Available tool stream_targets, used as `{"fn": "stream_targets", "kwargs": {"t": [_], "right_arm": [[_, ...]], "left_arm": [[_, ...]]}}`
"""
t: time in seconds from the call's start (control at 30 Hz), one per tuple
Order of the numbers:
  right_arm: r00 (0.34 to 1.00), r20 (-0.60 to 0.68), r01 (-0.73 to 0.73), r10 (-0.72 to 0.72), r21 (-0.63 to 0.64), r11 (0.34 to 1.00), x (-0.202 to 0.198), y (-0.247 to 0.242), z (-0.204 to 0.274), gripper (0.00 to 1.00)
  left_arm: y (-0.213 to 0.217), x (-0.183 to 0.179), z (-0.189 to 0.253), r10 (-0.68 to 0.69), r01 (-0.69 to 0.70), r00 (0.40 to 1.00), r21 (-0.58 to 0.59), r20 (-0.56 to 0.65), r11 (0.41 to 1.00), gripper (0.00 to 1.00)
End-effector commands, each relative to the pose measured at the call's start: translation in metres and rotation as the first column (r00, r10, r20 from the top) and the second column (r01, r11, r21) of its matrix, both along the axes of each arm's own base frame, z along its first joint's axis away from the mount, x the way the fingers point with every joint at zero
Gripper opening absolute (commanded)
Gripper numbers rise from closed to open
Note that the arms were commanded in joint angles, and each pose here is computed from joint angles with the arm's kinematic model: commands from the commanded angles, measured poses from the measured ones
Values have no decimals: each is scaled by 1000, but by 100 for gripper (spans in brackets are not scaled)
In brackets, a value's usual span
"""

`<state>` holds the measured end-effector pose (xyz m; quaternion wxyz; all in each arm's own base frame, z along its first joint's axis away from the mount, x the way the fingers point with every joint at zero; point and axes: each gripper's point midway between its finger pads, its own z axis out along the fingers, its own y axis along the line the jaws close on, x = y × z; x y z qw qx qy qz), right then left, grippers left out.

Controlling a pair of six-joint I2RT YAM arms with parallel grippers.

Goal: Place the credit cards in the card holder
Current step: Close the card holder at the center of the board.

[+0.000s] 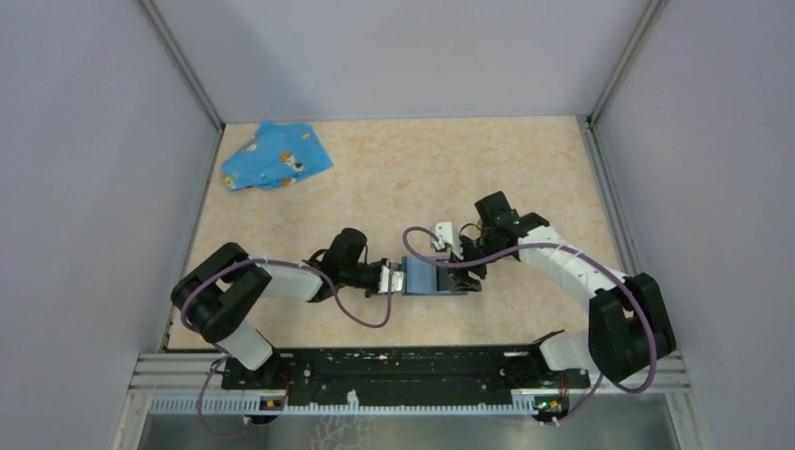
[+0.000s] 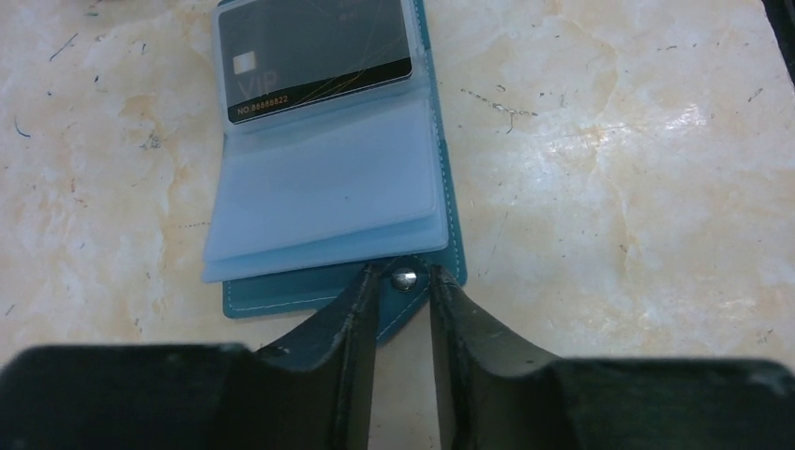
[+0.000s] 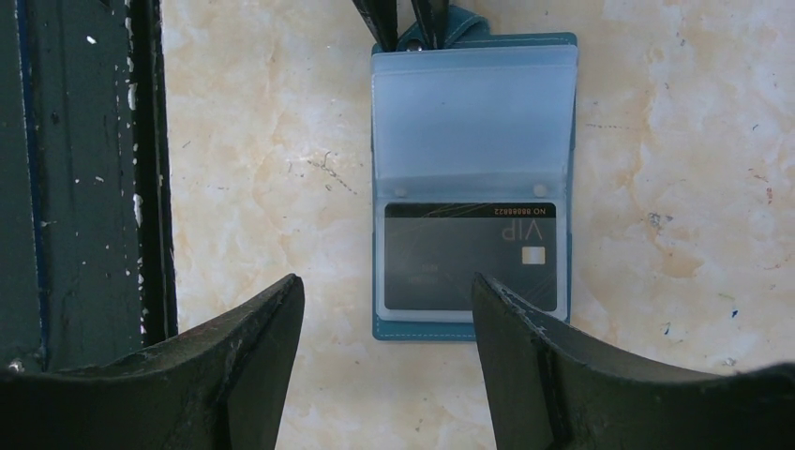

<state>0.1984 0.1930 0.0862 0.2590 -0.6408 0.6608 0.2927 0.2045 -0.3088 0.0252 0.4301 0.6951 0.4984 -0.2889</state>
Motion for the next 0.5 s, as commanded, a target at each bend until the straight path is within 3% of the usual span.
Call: {"fn": "stream_targets", "kwargs": {"t": [0.0, 0.2, 0.47], "right_arm": [[999, 54, -11, 8, 56, 998, 7, 5, 21, 66], [997, 55, 46, -49, 43, 998, 17, 0, 20, 66], [994, 49, 98, -101, 58, 993, 24, -3, 21, 66]], "left_arm": [[3, -12, -14, -44, 47, 998, 48, -54, 998, 28], [3, -13, -2, -22, 24, 998, 25, -65, 999, 12], [7, -22, 18, 17, -21, 995, -40, -97, 999, 4]]}}
